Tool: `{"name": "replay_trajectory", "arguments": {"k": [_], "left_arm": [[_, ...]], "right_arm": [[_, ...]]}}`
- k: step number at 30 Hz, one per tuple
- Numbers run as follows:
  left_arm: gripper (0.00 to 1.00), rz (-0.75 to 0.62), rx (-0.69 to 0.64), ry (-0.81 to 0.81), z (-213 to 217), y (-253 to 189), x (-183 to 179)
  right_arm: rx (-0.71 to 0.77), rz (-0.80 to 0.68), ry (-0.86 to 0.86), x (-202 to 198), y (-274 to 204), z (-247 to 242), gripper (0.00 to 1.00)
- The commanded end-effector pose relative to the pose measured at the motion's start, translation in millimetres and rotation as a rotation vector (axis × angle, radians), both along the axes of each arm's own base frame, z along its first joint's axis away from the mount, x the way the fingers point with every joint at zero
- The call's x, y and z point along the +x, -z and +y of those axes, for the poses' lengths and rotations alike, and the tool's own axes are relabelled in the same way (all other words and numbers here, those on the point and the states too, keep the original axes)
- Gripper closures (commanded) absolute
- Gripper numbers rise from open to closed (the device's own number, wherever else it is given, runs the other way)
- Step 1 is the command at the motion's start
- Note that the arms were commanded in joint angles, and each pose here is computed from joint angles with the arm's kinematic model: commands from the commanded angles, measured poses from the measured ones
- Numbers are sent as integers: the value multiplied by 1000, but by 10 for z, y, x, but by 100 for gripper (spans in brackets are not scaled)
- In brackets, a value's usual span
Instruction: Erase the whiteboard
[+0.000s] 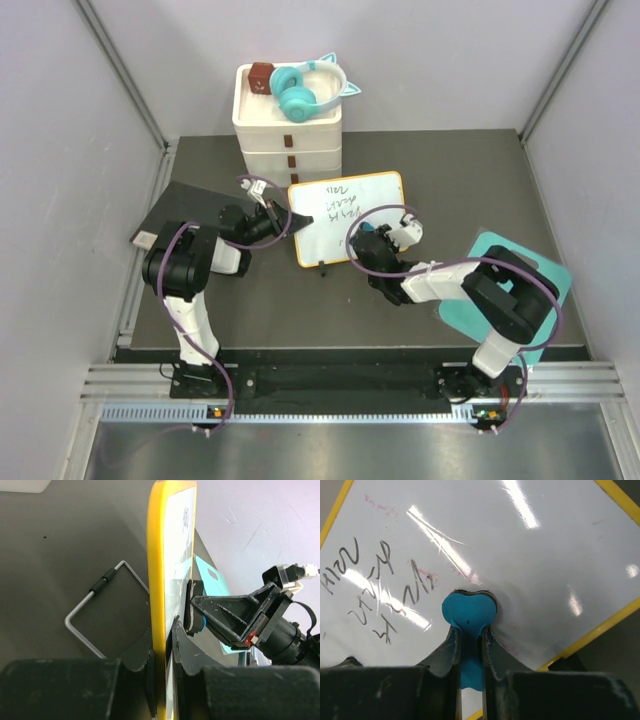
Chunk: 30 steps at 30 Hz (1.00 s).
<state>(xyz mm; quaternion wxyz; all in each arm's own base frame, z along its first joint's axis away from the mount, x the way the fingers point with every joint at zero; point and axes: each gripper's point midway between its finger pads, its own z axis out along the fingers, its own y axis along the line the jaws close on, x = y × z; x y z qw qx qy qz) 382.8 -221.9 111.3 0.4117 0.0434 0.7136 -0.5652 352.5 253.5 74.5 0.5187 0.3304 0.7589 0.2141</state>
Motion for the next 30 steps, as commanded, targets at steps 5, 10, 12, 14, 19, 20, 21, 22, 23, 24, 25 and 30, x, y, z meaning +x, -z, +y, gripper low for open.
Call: {"name": "replay_trajectory", "arguments": {"k": [5,10,12,14,19,20,21,22,23,24,25,30], "left_arm": [[100,41,115,69,8,473,-251],[100,42,110,70,6,464,-258],[100,42,110,71,5,462,-257],[100,42,111,70,7,467,-258],[100,42,114,73,6,478,-265],[100,45,112,76,0,481,-275],[100,45,111,74,6,489,-277],[100,45,112,75,7,496,-281],[100,51,111,75,8,505,-287],[100,49,110,77,1,509,-291],[100,48,110,76,6,505,-283],[100,47,108,80,1,494,-284]], "right_arm": [[-393,452,-63,-983,1241,-518,100],[-401,452,-68,-952,1210,-472,100],[-403,451,-83,-950,1206,-444,100],[-389,468,-72,-992,1235,-476,100],[-334,456,-51,-1020,1203,-602,100],[-337,434,-42,-973,1122,-610,100],[-366,439,-37,-980,1099,-659,100],[-366,427,-38,-937,1051,-648,100],[-364,421,-30,-891,1015,-673,100],[-370,413,-40,-861,994,-665,100],[-368,405,-47,-821,970,-643,100],[-401,362,-142,-609,854,-355,100]]}}
